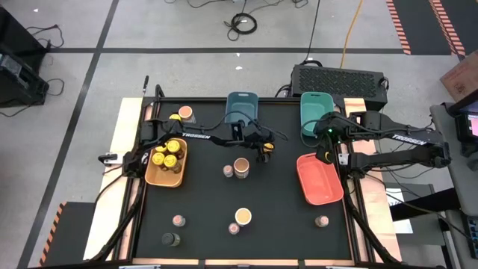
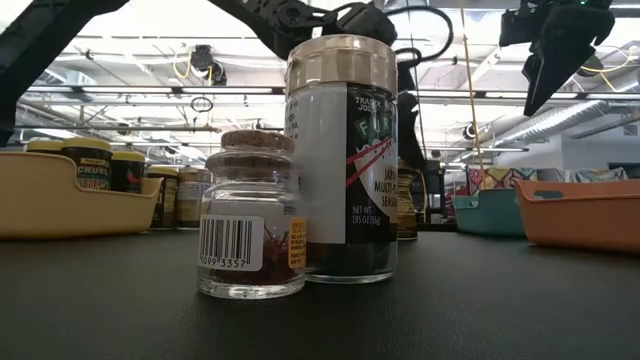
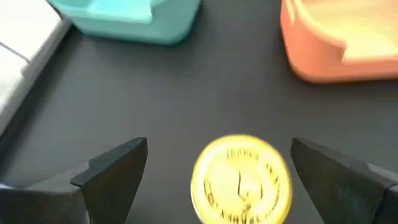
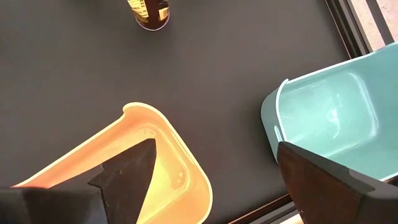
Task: Sort spices by type
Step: Put the yellow seasoning can into the yellow bin
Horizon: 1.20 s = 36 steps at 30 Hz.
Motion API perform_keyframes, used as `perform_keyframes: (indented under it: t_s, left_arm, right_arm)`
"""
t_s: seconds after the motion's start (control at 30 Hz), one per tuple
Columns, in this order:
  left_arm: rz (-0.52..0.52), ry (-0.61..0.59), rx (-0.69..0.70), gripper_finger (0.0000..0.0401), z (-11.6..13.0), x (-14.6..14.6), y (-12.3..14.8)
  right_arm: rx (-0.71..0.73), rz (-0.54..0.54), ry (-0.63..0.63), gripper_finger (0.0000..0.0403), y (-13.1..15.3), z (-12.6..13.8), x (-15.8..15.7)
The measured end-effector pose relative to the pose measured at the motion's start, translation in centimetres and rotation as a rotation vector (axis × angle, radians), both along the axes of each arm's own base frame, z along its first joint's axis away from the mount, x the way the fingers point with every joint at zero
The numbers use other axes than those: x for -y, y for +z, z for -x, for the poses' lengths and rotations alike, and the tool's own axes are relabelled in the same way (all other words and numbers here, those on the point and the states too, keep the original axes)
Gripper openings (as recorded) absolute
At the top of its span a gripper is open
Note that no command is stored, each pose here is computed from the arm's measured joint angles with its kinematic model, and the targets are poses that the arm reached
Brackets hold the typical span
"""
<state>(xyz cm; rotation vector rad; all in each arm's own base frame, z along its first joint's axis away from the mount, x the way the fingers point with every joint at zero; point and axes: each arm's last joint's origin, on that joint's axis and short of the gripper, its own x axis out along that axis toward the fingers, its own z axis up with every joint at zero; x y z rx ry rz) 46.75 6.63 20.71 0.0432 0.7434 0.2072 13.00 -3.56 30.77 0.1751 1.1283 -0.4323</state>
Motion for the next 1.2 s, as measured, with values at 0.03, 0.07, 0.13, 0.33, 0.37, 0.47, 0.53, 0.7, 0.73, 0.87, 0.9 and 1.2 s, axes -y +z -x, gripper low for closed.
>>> perform_keyframes:
  t_s: [0.03,0.07,0.13,0.33,0.37,0.47,0.53,0.7,0.73,0.87,0.9,1.2]
  left_arm:
    - [0.001,0.000,-0.005,0.0398,0.0,0.0,-0.3]
    - [0.001,0.000,-0.005,0.0398,-0.1,0.0,-0.6]
    - [0.002,0.000,-0.012,0.0398,-0.1,-0.1,-0.9]
    - [0.006,0.000,-0.036,0.0398,-0.2,-0.1,-1.7]
    - [0.006,0.000,-0.037,0.0398,-0.2,-0.1,-1.7]
    - [0.006,0.000,-0.033,0.0396,-0.2,-0.1,-1.7]
    - [0.005,0.002,-0.033,0.0387,-0.2,-0.1,-1.7]
    - [0.005,0.003,-0.047,0.0330,-0.1,-0.1,-1.8]
    - [0.006,0.003,-0.055,0.0313,-0.1,-0.1,-1.8]
    - [0.006,0.004,-0.059,0.0246,0.0,-0.1,-1.9]
    - [0.005,0.004,-0.059,0.0244,0.0,-0.1,-1.8]
    - [0.023,-0.037,-0.039,0.0244,1.6,0.3,3.3]
  right_arm:
    - [0.000,0.000,0.000,0.0329,0.0,0.0,0.0]
    - [0.000,0.000,0.000,0.0329,0.0,0.0,0.0]
    - [0.001,0.000,0.000,0.0329,0.0,0.0,0.0]
    - [0.006,0.001,-0.002,0.0329,0.0,0.0,0.0]
    - [0.005,0.000,-0.002,0.0329,0.0,0.0,0.0]
    - [0.006,0.000,-0.003,0.0329,0.0,0.0,0.0]
    - [0.006,0.000,-0.003,0.0329,0.0,0.0,0.0]
    - [0.008,-0.004,-0.013,0.0329,0.0,0.0,0.0]
    - [0.009,-0.005,-0.015,0.0329,0.0,0.0,0.0]
    - [0.009,-0.006,-0.016,0.0329,0.0,0.0,0.0]
    - [0.009,-0.006,-0.016,0.0329,0.0,0.0,0.0]
    - [0.009,-0.006,-0.017,0.0329,0.0,0.0,0.0]
